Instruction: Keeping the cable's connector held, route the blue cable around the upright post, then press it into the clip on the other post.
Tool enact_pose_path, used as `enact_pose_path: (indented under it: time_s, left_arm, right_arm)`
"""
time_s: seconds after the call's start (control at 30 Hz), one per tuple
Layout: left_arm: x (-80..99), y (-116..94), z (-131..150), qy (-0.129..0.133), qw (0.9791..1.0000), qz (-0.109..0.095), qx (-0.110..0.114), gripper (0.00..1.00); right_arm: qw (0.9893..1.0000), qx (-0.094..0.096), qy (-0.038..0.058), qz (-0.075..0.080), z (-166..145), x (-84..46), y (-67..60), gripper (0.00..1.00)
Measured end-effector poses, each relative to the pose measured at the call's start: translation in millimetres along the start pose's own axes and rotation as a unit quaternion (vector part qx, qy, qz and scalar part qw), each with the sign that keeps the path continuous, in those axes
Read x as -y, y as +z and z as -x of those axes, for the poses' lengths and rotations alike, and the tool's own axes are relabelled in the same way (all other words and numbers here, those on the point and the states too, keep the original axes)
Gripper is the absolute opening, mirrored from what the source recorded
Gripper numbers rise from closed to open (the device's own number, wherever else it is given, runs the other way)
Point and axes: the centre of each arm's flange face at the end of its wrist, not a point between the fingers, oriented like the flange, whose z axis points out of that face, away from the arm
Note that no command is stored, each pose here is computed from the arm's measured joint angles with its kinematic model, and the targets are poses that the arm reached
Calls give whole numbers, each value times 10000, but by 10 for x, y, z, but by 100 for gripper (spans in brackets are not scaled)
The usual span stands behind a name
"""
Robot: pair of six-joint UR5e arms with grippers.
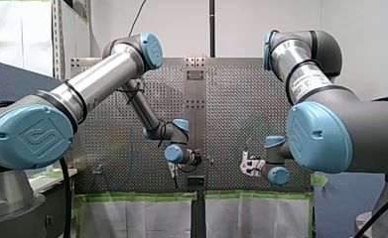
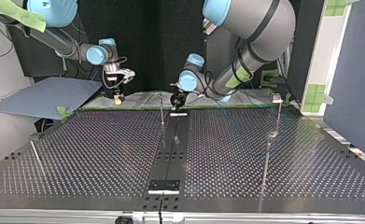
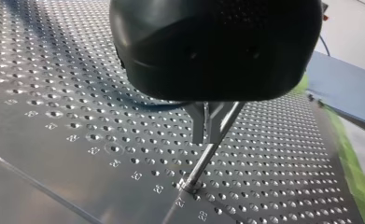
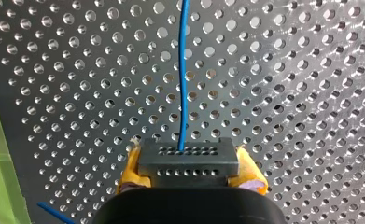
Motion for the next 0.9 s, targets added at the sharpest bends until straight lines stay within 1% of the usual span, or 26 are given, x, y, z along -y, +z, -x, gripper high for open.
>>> enact_pose_path:
  time_s: [0.03, 0.07, 0.1, 0.13, 0.17, 0.27, 0.37, 0.47, 0.57, 0.67, 0.77, 0.9]
  left_arm:
    - [-1, 1, 1, -50, 10000, -2, 2, 51]
    - [-1, 0, 1, -99, 10000, -2, -2, 69]
    - [-2, -2, -1, -154, 9999, -1, -13, 69]
    - [-3, -5, -3, -178, 9998, 6, -29, 96]
    - [-5, -11, -6, -184, 9998, 19, -52, 100]
    - [-19, -34, -21, -121, 9998, 75, -154, 100]
    - [-22, -65, -24, 13, 9996, 135, -267, 100]
    - [-3, -104, -21, 177, 9989, 181, -390, 100]
    - [42, -152, -19, 355, 9978, 229, -504, 100]
    - [143, -216, -28, 535, 9964, 269, -591, 100]
    - [296, -303, -66, 753, 9943, 309, -687, 100]
    - [515, -424, -152, 1068, 9907, 337, -772, 100]
  right_arm:
    - [10000, 0, -1, 1, 0, -2, 2, 0]
    - [10000, 2, -3, 1, 2, -3, 2, 0]
    - [10000, 5, -7, 2, 2, -3, 2, 0]
    - [10000, 10, -11, 2, 3, -4, 1, 0]
    - [10000, 14, -12, 4, 4, -5, 0, 0]
    - [10000, 24, -17, 7, 5, -6, -1, 0]
    - [10000, 39, -18, 10, 7, -7, -4, 0]
    - [10000, 55, -16, 9, 12, -4, -7, 0]
    - [10000, 78, -16, 12, 17, -5, -12, 0]
    - [9999, 102, -17, 13, 24, -3, -17, 0]
    - [9999, 117, -17, 14, 27, -2, -20, 0]
    - [9999, 136, -16, 19, 31, -4, -24, 0]
